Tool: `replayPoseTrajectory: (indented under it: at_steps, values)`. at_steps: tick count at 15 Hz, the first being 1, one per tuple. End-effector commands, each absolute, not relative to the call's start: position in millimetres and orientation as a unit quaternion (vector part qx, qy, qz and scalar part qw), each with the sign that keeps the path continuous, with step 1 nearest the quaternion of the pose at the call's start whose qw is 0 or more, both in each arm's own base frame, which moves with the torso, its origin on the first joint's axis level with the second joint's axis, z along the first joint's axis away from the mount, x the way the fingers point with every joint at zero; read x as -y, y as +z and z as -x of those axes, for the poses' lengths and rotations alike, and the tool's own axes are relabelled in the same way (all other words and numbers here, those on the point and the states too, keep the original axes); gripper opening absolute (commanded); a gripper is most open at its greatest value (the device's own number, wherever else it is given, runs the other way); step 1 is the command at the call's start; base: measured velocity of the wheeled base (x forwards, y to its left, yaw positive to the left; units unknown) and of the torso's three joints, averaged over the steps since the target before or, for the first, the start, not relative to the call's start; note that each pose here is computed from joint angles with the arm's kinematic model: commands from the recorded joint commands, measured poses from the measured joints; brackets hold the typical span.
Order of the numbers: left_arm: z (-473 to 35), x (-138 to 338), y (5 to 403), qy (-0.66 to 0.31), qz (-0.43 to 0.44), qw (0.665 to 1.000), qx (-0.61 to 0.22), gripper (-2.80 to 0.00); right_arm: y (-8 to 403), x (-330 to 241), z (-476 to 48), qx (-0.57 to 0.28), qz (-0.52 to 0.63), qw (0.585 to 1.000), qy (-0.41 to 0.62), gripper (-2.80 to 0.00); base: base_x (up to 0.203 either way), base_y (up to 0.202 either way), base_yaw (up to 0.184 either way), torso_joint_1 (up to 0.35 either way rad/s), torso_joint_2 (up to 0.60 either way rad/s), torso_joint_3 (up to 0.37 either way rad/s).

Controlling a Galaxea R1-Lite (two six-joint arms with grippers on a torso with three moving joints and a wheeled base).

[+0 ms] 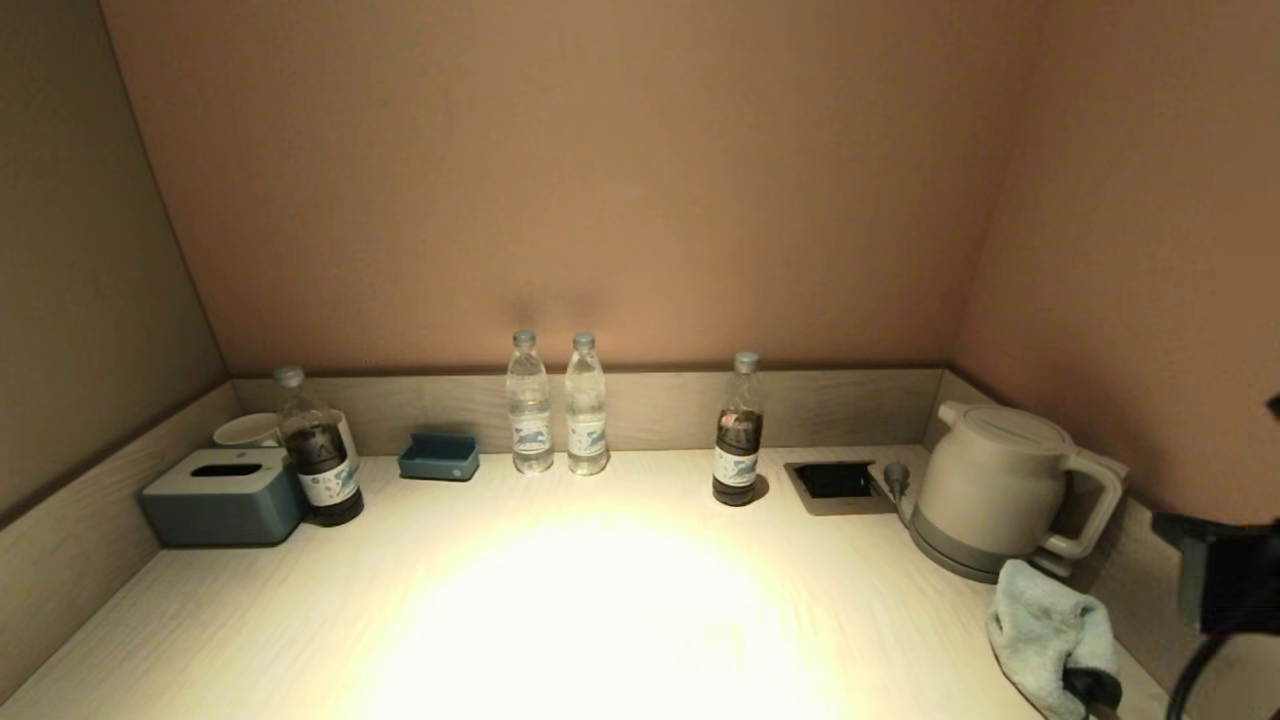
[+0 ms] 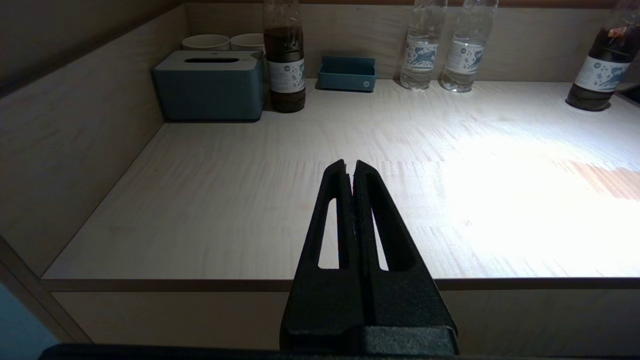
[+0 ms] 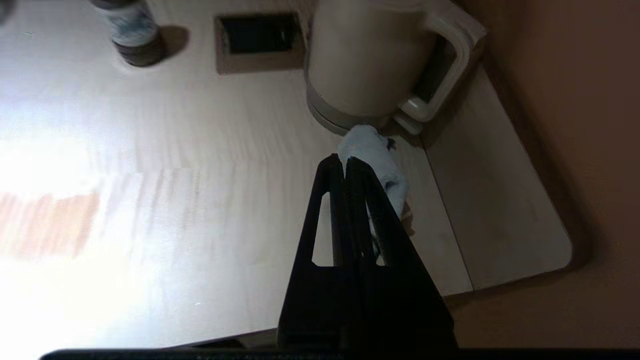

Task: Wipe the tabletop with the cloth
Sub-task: Pick up the tablecloth

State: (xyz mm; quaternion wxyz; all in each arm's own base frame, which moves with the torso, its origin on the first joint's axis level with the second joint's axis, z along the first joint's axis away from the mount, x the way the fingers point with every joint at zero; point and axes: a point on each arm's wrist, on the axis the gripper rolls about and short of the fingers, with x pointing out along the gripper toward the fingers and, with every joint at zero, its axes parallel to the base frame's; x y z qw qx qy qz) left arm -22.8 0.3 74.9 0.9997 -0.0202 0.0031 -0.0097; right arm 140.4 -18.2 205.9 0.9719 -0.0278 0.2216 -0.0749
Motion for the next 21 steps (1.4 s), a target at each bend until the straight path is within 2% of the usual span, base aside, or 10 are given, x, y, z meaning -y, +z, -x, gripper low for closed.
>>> replayPoseTrajectory:
  at_steps: [1, 4, 7, 12, 21]
  values:
    - [22.8, -0.2, 74.9, -0.010, 0.021, 1.000, -0.003, -2.80, 173.5, 35.9, -196.9, -0.324, 0.016, 0.941, -0.098, -2.80, 0.000, 0.000, 0.000, 0.000, 0.00, 0.000]
    - [22.8, -0.2, 74.9, -0.011, 0.021, 1.000, -0.003, -2.80, 155.1, 74.0, -234.0, -0.367, -0.009, 0.917, -0.158, -2.80, 0.000, 0.000, 0.000, 0.000, 0.00, 0.000]
    - [22.8, -0.2, 74.9, -0.010, 0.021, 1.000, -0.003, -2.80, 145.9, 100.2, -243.6, -0.381, -0.029, 0.904, -0.192, -2.80, 0.000, 0.000, 0.000, 0.000, 0.00, 0.000]
    - [22.8, -0.2, 74.9, -0.010, 0.021, 1.000, -0.003, -2.80, 143.8, 97.8, -239.0, -0.386, -0.028, 0.903, -0.187, -2.80, 0.000, 0.000, 0.000, 0.000, 0.00, 0.000]
    - [22.8, -0.2, 74.9, -0.010, 0.021, 1.000, -0.003, -2.80, 125.4, 90.5, -238.2, -0.425, 0.017, 0.898, -0.115, -2.80, 0.000, 0.000, 0.000, 0.000, 0.00, 0.000]
